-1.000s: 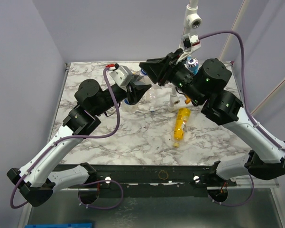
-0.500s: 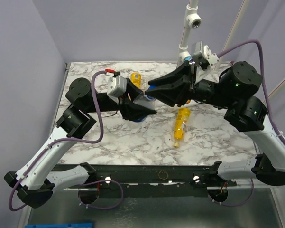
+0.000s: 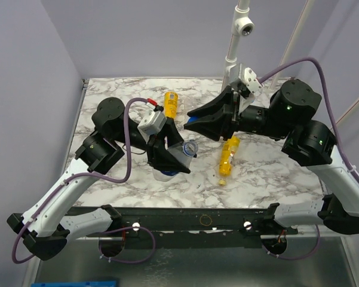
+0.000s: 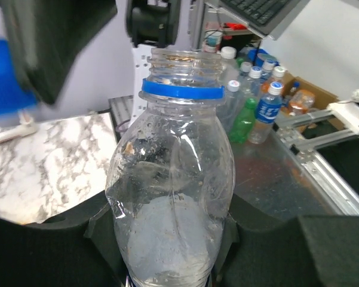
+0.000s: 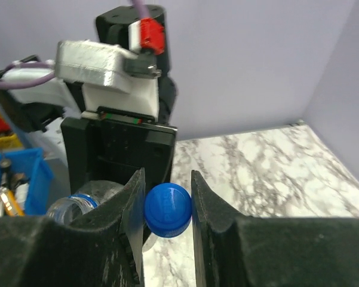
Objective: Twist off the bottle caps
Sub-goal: Place the bottle cap at the center of the board.
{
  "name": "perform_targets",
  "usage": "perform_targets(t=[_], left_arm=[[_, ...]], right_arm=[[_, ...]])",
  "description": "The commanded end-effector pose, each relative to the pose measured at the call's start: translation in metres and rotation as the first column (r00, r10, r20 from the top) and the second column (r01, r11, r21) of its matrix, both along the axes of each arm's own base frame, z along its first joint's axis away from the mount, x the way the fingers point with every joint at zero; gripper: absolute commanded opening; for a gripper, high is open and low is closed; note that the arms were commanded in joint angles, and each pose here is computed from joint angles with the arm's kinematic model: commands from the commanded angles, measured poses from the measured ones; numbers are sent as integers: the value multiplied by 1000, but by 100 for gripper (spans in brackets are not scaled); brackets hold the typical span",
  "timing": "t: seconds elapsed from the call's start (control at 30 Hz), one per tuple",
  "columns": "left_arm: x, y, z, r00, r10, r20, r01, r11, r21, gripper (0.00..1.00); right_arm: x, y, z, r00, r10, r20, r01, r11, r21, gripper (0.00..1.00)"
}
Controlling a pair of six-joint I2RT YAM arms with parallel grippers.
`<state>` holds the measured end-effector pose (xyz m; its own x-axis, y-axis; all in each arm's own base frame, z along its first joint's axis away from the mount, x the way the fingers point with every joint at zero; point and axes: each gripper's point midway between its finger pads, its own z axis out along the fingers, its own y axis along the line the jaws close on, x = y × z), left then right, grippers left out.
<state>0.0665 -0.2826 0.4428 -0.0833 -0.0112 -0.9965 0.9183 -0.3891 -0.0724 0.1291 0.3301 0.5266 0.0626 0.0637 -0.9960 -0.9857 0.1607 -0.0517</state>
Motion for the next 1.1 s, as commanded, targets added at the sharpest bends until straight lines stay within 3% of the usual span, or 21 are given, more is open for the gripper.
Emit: perform_targets(t=[0.0,0.1,0.23,0.3,0.37,0.43,0.5,0.57,0.63,0.73,0.8,0.97,1.07], left_arm=[[35,-3,-35,976,211,55,-214,976,39,0],[70,3,-78,901,372,225,-397,915,75,0],[120,23,-139,734,517,440,-620,774,126,0],[135,34,-166,670,509,540,-671,727,147,0],[143,42,-186,642,498,583,-699,693,177,0],[146,45,-199,638,497,588,-712,672,205,0],[148,45,-203,639,521,566,-722,660,209,0],[149,43,-200,633,566,528,-736,650,186,0],[148,41,-199,635,570,521,-731,661,169,0],[152,41,-202,623,582,523,-742,651,160,0],[157,40,-196,605,624,495,-764,631,138,0],[159,36,-160,591,716,371,-783,620,52,0],[156,37,-142,598,746,293,-787,616,37,0]], right_arm=[[28,-36,7,969,-248,-10,248,968,33,1],[46,-51,-39,913,-388,-121,386,921,-45,1],[55,-78,-112,776,-550,-309,531,834,-150,1],[65,-108,-151,608,-682,-407,662,718,-213,1],[71,-147,-191,385,-786,-483,779,557,-286,1],[65,-172,-227,221,-805,-551,821,459,-340,1],[59,-185,-258,110,-808,-579,825,399,-400,1],[57,-200,-287,-44,-822,-568,826,289,-483,1],[58,-207,-309,-134,-846,-516,816,201,-542,1],[63,-219,-334,-254,-879,-403,796,47,-604,1],[74,-222,-349,-305,-888,-344,771,-18,-637,1],[117,-237,-400,-374,-845,-383,714,1,-700,1],[128,-253,-409,-436,-813,-385,736,-76,-672,2]])
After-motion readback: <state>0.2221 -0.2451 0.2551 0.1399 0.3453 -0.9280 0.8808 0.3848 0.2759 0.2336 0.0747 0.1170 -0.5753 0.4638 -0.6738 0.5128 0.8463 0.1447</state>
